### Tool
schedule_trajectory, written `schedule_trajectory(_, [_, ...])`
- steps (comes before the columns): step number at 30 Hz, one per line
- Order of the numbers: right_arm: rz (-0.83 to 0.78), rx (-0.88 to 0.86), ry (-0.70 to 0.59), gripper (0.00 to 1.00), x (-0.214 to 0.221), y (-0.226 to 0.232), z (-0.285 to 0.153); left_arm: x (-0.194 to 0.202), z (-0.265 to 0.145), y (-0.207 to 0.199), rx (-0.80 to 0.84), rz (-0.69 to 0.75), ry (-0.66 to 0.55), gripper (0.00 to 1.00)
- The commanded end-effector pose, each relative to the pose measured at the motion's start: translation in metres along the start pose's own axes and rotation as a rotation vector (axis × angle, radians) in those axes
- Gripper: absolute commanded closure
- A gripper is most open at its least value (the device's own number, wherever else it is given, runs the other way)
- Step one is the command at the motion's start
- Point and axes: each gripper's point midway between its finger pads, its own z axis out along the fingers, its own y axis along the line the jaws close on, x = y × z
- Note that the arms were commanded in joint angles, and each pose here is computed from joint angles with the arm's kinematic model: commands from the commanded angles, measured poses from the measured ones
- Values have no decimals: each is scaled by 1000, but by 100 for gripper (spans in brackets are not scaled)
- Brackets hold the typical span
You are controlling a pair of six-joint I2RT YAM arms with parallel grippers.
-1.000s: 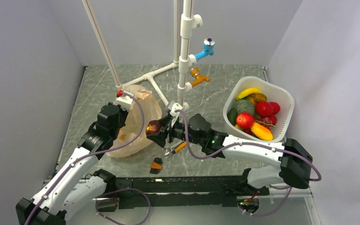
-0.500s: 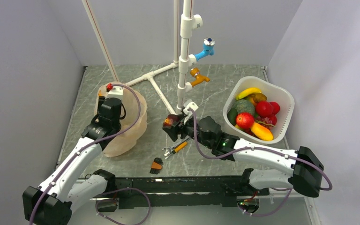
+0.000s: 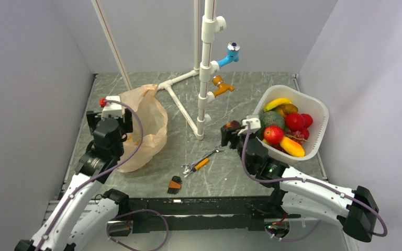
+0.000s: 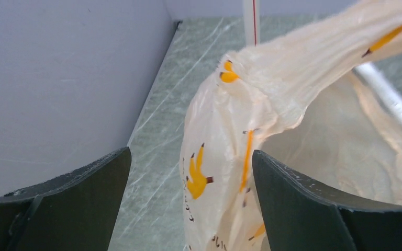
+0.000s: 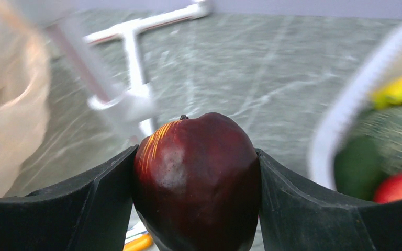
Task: Take the fake fruits out of the plastic bag
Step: Place the fake fruit in the bin.
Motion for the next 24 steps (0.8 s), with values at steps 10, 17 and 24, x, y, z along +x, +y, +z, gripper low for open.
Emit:
schedule_trajectory(10, [229, 820, -98, 100, -63, -165, 8, -47, -39, 2, 168, -152, -311, 12])
schedule_trajectory(17, [321, 989, -66, 100, -64, -218, 32, -46, -36, -5, 192, -131, -282, 14])
schedule_trajectory(24, [453, 1138, 38, 98, -26, -278, 24, -46, -37, -8, 207, -128, -288, 15])
